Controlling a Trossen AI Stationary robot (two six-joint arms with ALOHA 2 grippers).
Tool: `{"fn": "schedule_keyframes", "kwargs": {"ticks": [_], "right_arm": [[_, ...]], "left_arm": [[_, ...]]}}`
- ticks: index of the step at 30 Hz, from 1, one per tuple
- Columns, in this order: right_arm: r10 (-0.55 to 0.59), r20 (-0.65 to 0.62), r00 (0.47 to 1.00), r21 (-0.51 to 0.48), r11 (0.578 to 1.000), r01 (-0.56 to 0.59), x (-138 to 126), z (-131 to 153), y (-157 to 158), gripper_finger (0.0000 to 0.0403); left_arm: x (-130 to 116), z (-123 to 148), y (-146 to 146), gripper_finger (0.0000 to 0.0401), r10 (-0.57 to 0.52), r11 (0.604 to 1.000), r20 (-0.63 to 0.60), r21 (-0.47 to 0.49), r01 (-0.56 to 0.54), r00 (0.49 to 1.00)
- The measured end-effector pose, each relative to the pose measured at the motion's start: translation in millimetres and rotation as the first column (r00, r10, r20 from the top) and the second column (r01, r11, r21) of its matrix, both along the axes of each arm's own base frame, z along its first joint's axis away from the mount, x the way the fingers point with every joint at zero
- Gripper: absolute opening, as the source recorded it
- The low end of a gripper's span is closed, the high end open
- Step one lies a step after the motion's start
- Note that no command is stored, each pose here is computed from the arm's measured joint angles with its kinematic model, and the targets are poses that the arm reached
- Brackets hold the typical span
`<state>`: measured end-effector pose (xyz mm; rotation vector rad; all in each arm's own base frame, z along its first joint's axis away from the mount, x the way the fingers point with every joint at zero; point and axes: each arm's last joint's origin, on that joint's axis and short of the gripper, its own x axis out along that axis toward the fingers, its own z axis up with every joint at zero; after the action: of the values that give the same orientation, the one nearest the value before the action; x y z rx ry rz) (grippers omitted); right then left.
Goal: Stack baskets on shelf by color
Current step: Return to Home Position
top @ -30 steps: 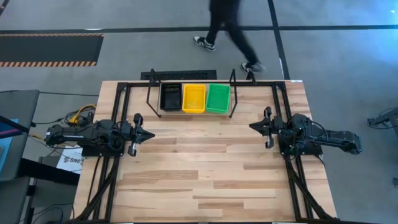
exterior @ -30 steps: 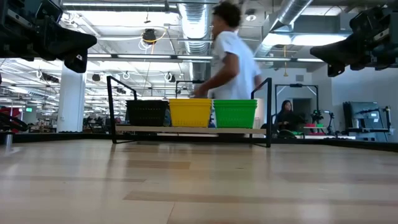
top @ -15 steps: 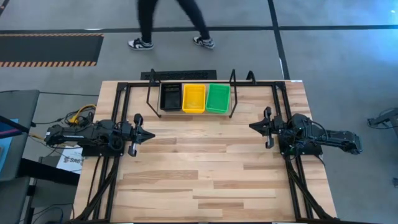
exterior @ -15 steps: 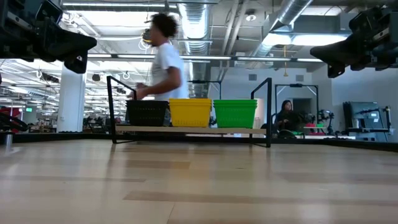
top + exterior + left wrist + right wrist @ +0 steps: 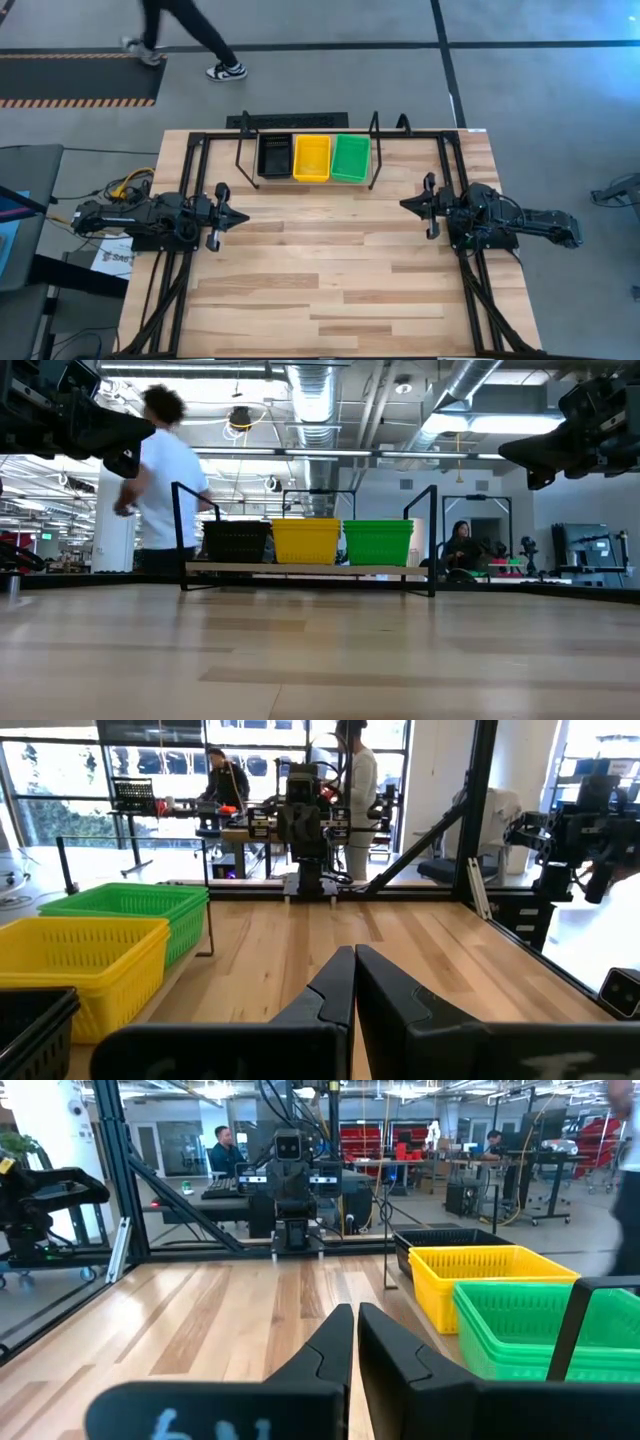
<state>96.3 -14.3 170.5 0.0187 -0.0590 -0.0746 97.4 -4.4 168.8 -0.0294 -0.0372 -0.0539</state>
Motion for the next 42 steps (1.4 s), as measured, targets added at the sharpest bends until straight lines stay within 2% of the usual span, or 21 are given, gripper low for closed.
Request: {"fn": "schedule_keyframes", "kwargs": {"ticks": [42], "right_arm": [[0.001, -0.02, 1.0, 0.004, 1.0, -0.001, 0.2, -2.1, 0.0, 0.0043]], "left_arm": [[0.0, 0.0, 0.0, 0.0, 0.0, 1.0, 0.0, -0.001, 0.0, 1.0]]}}
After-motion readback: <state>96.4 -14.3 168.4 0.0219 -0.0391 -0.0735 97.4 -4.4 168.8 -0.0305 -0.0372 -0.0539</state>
